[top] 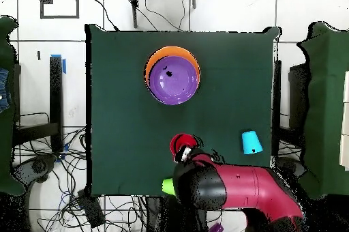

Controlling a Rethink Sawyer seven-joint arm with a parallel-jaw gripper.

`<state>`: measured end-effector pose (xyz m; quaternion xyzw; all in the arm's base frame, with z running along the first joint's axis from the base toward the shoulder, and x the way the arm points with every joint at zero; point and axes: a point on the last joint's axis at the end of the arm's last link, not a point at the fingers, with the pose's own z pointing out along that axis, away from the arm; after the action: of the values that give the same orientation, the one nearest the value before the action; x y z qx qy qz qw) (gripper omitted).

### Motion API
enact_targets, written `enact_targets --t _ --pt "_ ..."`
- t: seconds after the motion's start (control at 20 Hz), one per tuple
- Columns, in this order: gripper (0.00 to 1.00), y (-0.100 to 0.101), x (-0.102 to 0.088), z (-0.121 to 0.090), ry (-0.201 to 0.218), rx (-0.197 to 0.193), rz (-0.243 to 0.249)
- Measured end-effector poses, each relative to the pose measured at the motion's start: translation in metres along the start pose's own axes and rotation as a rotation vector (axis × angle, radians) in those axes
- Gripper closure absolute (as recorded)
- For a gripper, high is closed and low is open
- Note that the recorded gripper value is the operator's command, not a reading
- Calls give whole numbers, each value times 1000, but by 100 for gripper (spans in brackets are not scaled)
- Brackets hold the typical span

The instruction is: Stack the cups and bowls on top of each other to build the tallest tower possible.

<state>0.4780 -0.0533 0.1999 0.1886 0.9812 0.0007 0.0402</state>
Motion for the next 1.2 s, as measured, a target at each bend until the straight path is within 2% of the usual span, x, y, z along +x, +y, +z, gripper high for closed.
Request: enact_targets --t 0.2,0.4,0.5,0.7,0.75,0.95,1.0,1.1,1.2 --pt "100 -13 20 6 42 7 19" --pt "100 -16 19 8 58 6 27" --pt "100 -14 12 10 69 2 27" --pt "100 -13 -9 13 73 0 20" --pt "100 -15 -22 13 66 3 18" --pt "100 -27 -47 11 48 7 33" --pt "100 -40 -59 10 38 3 51" --pt "100 -50 -67 10 32 0 64" --pt "100 -74 -81 11 25 -7 86"
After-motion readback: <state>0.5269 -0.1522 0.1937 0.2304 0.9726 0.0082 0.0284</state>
